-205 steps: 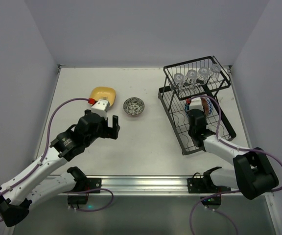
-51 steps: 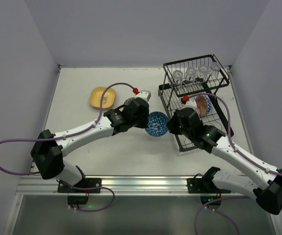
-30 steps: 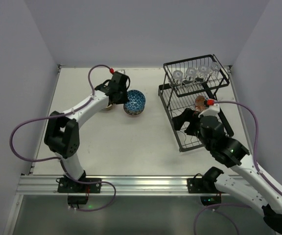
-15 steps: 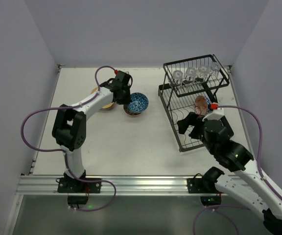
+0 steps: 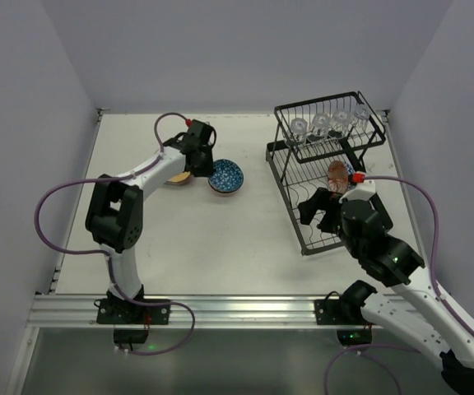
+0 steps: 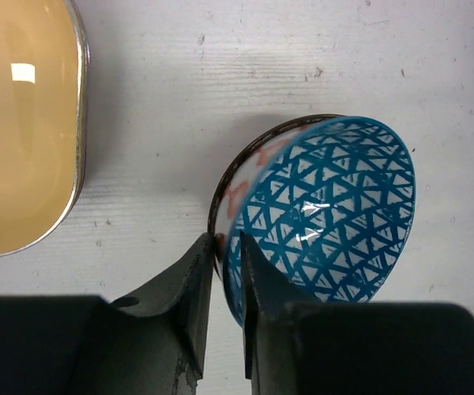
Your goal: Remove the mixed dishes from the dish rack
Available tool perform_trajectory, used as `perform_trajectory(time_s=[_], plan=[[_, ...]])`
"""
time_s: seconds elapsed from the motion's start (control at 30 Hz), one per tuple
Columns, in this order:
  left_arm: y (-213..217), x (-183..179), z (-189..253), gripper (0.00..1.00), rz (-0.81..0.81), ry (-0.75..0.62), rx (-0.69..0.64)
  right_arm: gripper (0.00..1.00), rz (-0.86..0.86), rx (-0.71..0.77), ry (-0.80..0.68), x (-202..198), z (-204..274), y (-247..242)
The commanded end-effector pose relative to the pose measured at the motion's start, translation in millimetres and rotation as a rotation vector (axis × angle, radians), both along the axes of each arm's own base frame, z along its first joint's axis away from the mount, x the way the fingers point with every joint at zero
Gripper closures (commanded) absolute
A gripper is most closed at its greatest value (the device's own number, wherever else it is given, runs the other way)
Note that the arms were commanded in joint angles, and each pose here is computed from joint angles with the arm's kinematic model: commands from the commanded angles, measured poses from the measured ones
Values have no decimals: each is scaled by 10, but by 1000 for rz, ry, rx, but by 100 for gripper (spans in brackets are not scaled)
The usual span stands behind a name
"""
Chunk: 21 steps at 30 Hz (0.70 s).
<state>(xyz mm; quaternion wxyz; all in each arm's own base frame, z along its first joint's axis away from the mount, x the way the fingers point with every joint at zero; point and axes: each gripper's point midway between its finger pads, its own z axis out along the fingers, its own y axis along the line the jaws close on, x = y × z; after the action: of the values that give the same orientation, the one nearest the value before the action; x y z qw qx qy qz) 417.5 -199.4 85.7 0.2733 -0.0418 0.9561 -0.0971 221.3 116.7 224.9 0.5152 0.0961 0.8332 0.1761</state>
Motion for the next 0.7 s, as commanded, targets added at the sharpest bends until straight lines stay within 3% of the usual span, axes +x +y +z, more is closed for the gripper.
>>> perform_trajectory(time_s=[0.0, 0.27, 0.33, 0.53, 0.67], plan=[[-65, 133, 268, 77, -16, -83, -61, 1, -5, -14, -6, 10, 20, -26], [-63, 136, 460, 39, -7, -139, -84, 1, -25, -27, 13, 60, -39, -66], [-55, 134, 504, 35, -7, -147, -84, 1, -23, -26, 32, 76, -82, -76], [-68, 78, 370, 34, -20, -114, -85, 1, -102, -20, 22, 216, -32, -346], [-15, 9, 448, 30, -9, -137, -88, 1, -157, -126, 28, 351, -26, -569]])
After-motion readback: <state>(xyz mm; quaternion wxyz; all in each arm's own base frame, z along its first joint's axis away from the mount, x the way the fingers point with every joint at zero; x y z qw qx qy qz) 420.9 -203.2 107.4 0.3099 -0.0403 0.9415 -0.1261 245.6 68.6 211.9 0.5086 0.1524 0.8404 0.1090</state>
